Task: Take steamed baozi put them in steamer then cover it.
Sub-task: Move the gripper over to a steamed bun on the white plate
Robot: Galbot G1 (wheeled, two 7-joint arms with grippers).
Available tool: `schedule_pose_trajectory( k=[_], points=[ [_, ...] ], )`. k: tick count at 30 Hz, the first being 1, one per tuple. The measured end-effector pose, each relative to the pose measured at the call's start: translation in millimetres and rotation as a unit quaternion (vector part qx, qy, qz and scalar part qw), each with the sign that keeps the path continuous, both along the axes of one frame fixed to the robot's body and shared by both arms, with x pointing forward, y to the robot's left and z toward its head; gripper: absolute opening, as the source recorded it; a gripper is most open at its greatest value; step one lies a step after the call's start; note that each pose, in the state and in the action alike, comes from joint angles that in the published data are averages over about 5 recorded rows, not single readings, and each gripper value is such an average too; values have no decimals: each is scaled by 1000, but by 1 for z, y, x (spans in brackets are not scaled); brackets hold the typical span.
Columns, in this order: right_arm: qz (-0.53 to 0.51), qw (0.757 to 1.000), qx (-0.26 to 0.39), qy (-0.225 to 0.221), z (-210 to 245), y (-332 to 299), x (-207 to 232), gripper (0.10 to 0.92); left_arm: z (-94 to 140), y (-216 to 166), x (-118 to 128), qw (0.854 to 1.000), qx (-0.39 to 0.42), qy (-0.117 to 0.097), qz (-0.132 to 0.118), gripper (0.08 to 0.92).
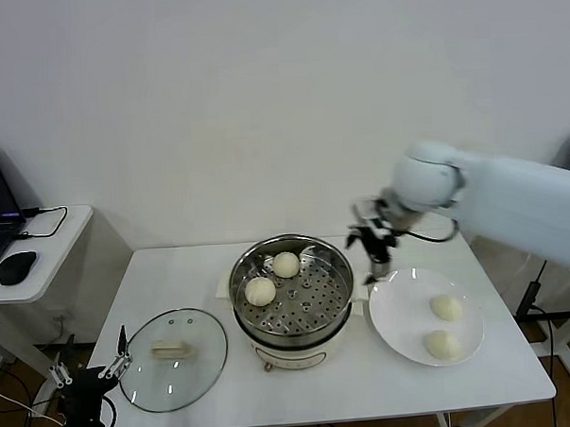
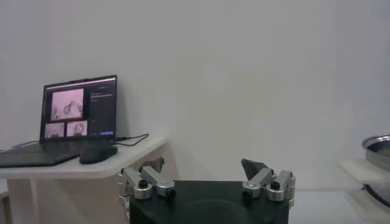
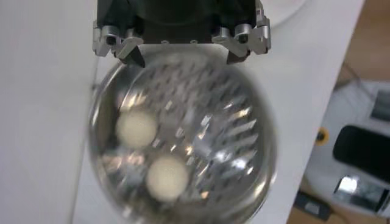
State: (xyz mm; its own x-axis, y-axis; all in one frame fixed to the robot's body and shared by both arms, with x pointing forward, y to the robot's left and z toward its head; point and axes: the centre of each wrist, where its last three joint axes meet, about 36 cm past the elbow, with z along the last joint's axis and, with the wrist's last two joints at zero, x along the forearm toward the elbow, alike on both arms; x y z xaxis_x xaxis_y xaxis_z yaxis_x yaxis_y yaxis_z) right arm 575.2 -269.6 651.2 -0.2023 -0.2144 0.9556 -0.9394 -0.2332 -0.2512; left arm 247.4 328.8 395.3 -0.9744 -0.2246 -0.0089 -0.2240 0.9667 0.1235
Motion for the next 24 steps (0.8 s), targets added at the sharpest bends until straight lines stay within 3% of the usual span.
schedule_pose_trajectory(
  k=[11,24],
  points=[
    [-54,998,-31,16,-80,-91,-40,823,-5,2,-3,1000,6,14,4,823],
    [-80,994,-68,29,-140,-124,-60,823,-7,3,-7,1000,7,20,9,823]
  ],
)
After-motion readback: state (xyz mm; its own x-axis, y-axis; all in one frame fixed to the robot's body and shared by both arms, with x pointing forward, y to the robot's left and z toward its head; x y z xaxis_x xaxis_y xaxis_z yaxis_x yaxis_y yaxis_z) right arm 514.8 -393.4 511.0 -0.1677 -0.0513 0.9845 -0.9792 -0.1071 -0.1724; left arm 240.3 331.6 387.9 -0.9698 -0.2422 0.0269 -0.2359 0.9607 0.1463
